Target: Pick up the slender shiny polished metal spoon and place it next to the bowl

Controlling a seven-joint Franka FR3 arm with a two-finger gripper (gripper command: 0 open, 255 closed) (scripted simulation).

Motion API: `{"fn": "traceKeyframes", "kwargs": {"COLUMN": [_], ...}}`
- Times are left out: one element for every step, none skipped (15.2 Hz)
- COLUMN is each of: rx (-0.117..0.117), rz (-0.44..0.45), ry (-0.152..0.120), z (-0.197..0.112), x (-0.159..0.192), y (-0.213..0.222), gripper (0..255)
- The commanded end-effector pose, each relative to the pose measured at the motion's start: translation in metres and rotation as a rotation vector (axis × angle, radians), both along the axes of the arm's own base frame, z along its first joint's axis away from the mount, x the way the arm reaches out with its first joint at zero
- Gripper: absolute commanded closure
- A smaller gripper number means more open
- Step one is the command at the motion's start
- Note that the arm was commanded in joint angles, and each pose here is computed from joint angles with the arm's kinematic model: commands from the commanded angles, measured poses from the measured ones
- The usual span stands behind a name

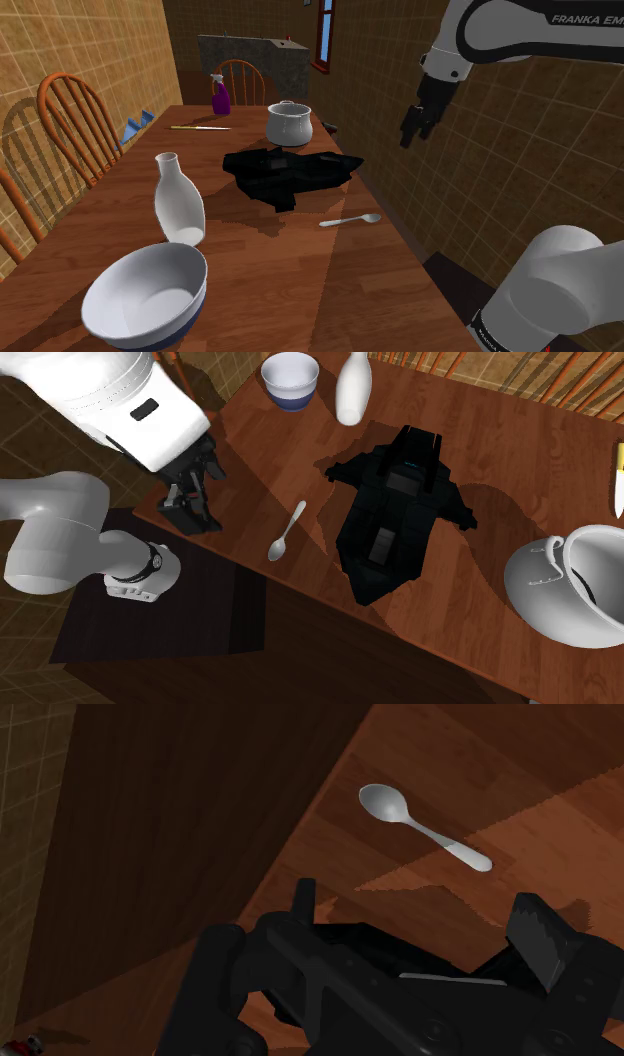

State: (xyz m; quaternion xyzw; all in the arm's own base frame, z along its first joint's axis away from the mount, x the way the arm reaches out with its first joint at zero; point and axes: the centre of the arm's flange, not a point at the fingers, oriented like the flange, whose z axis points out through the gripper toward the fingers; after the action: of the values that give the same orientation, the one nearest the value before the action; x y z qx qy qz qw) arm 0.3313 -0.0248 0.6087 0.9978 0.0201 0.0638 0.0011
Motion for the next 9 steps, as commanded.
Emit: {"fn": "traceKeyframes", "kwargs": {"rx": [0.0,0.008,0.016,0.024,0.032,0.04,0.048,0.056,0.064], "rz": [0.0,0.042,0.085,0.127,0.169,0.211,0.254,0.296,0.338], "ry": [0.0,-0.002,-0.003,-0.005,-0.006,-0.008,-0.009,-0.011,-0.012], "z": [0.0,-0.012,-0.024,-0.036,-0.048,-0.059,-0.071,-0.083,-0.095], "x": [0.0,0.005,0.011,0.016,0.022,0.028,0.033,0.039,0.044], "y": [0.0,-0.001,-0.001,-0.001,-0.001,0.0,0.0,0.002,0.003], "gripper": [0,0,0,0,0,0,0,0,0]}}
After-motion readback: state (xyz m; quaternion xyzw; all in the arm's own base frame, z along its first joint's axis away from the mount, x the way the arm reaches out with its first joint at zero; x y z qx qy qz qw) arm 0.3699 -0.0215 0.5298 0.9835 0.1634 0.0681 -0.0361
